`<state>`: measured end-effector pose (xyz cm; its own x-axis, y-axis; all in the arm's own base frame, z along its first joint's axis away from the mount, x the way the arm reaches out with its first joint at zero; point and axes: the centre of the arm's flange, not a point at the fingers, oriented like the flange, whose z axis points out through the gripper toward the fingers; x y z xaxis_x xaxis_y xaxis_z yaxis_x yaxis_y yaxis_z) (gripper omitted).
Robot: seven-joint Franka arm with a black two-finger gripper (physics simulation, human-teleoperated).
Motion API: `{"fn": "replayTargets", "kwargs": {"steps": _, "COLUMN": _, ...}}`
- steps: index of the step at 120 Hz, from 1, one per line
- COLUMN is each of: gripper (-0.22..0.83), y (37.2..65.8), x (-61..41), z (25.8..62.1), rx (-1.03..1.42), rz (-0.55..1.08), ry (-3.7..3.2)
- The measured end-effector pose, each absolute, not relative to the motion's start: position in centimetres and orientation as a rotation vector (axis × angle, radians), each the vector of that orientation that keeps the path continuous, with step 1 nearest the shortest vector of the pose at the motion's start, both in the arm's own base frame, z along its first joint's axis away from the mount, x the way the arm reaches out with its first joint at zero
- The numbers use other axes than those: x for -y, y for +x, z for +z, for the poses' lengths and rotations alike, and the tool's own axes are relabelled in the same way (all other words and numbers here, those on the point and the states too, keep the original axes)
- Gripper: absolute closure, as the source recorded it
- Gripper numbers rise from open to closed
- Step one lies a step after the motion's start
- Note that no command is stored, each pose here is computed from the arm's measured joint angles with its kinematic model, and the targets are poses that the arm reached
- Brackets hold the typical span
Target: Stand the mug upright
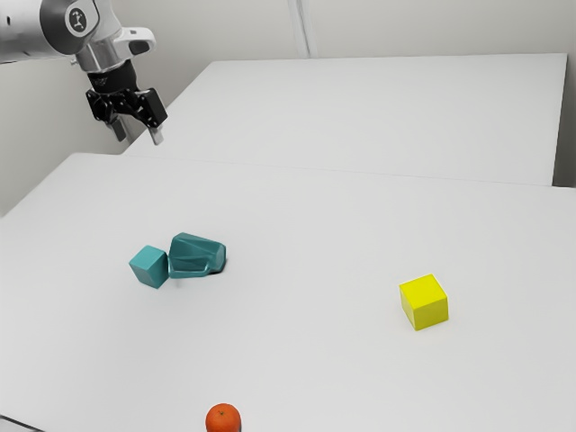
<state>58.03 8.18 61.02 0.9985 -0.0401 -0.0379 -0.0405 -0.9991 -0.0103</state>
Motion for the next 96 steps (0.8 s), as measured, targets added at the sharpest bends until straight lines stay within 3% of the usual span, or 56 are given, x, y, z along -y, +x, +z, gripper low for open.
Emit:
{"fn": "replayTargets", "kwargs": {"steps": 68, "gripper": 0.00, "y": 57.7, "x": -10.5, "z": 60.3, "rx": 0.007, "rz": 0.062, "ry": -3.249}}
{"fn": "replayTargets", "kwargs": {"steps": 80, "gripper": 0.00, "y": 57.3, "x": -14.5, "z": 58.8, "rx": 0.091, "rz": 0.055, "ry": -3.368}}
{"fn": "replayTargets", "kwargs": {"steps": 96, "gripper": 0.00, "y": 58.0, "x": -19.8, "z": 54.1, "rx": 0.164, "rz": 0.064, "ry": -3.533}}
